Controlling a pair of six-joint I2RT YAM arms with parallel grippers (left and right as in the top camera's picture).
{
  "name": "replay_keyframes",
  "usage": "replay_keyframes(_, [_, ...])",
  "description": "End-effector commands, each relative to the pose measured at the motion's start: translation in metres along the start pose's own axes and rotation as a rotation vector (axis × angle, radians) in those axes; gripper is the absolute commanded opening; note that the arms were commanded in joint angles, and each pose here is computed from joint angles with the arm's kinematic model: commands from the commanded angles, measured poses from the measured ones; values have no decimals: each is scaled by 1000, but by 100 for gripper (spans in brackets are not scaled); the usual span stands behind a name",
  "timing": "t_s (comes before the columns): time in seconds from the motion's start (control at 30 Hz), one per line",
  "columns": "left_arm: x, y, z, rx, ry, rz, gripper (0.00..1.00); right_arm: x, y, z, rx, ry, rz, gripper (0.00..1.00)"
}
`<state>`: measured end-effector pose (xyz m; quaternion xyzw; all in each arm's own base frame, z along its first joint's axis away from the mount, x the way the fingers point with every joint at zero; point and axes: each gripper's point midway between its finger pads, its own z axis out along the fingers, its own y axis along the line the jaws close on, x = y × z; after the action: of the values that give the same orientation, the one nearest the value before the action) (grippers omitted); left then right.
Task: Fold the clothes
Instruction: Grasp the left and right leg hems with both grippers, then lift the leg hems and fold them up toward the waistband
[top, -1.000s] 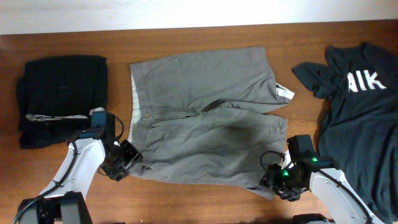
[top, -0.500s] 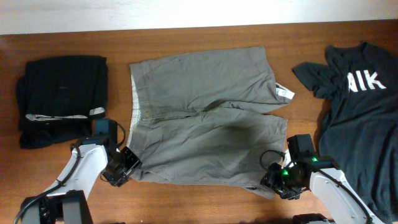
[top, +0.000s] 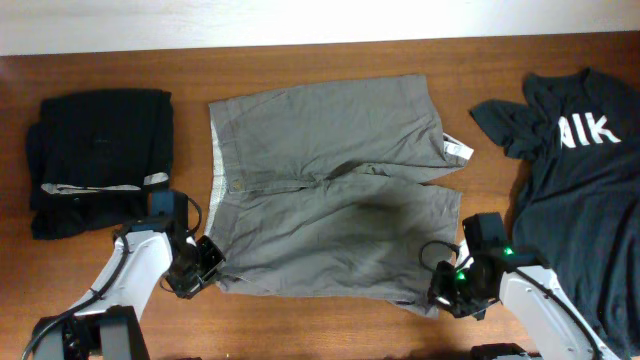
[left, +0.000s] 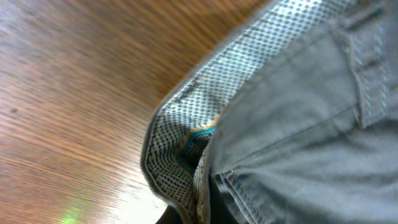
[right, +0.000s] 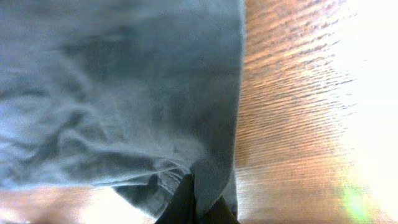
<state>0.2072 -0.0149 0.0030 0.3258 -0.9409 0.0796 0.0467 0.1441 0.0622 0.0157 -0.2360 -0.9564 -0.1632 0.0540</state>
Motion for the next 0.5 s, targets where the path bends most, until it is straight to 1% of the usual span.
replay_keyframes(0.0, [-6,-26,-21,109,-9,133,0,-16,20,-25,-24,-48,-77,4])
replay_keyframes(0.27, [-7,-37,-70,131,-47,202,0,-33,55,-91,-46,-123,-194,4])
replay_keyframes(0.47, [-13,-51,-115,161,-118,251,1,-52,81,-150,-60,-263,-264,4])
